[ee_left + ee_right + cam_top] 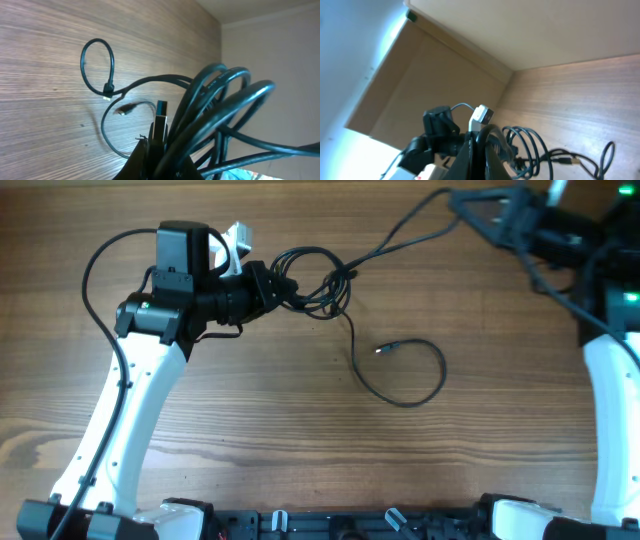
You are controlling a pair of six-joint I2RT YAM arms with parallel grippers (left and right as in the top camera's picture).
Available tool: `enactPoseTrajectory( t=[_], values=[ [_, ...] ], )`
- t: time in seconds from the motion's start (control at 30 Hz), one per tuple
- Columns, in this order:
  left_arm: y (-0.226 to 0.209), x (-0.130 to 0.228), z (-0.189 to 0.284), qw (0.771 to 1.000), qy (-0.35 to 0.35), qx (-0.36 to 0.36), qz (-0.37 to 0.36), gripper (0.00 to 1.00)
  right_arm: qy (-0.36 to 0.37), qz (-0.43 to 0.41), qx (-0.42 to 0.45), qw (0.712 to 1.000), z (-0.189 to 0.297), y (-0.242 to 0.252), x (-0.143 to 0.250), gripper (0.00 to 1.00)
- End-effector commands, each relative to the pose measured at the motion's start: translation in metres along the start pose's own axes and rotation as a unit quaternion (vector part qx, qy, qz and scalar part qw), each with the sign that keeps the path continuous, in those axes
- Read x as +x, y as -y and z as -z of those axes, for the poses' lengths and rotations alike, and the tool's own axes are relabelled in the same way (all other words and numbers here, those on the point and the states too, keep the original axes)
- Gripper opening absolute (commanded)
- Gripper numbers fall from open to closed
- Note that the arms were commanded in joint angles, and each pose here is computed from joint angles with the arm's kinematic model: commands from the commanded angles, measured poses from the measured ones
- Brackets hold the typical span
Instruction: Untangle cables
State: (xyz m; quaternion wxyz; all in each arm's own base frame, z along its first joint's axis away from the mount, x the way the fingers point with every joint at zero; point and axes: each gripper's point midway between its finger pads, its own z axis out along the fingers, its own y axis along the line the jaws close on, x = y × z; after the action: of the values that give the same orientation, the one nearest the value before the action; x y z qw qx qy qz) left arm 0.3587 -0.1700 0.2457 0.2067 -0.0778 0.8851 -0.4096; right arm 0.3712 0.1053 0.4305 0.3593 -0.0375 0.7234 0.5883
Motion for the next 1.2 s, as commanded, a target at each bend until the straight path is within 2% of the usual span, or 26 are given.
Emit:
enactPoseTrajectory(
  t=[0.0, 0.2, 0.33, 0.47, 0.63, 0.8, 0.97, 1.07, 1.17],
  values=[
    [-0.053, -0.006, 0.007, 0.992, 0.034, -0.119, 0.02, 0.04, 0.074, 0.005, 0.027, 0.997, 0.06, -0.004, -0.039, 0.04],
    [-0.057, -0.001, 0.008, 0.991, 0.02, -0.128, -0.015, 0.04, 0.181, -0.025, 0.104, 0.978, 0.132, 0.036, -0.075, 0.04],
    [-0.057, -0.002, 0.008, 0.991, 0.019, -0.129, -0.036, 0.04, 0.187, -0.037, 0.122, 0.974, 0.141, 0.048, -0.072, 0.04],
    [-0.054, -0.005, 0.007, 0.991, 0.024, -0.124, -0.04, 0.04, 0.128, -0.038, 0.123, 0.983, 0.104, 0.056, -0.045, 0.09],
    [-0.04, -0.009, 0.004, 0.995, 0.026, -0.087, -0.052, 0.04, 0.047, -0.047, 0.173, 0.983, 0.032, 0.071, 0.003, 0.36],
    [-0.036, -0.008, 0.004, 0.996, 0.024, -0.077, -0.049, 0.04, -0.033, -0.028, 0.204, 0.978, -0.035, 0.066, 0.059, 0.54],
    [-0.019, 0.002, 0.002, 0.998, -0.004, -0.026, -0.05, 0.04, -0.135, -0.029, 0.216, 0.967, -0.097, 0.071, 0.13, 0.56],
    [-0.007, 0.005, 0.002, 0.999, -0.014, 0.006, -0.042, 0.04, -0.174, -0.045, 0.218, 0.959, -0.121, 0.082, 0.157, 0.56],
    [-0.007, 0.004, 0.001, 0.999, -0.013, 0.006, -0.028, 0.04, -0.199, -0.044, 0.209, 0.956, -0.142, 0.089, 0.175, 0.56]
  ],
)
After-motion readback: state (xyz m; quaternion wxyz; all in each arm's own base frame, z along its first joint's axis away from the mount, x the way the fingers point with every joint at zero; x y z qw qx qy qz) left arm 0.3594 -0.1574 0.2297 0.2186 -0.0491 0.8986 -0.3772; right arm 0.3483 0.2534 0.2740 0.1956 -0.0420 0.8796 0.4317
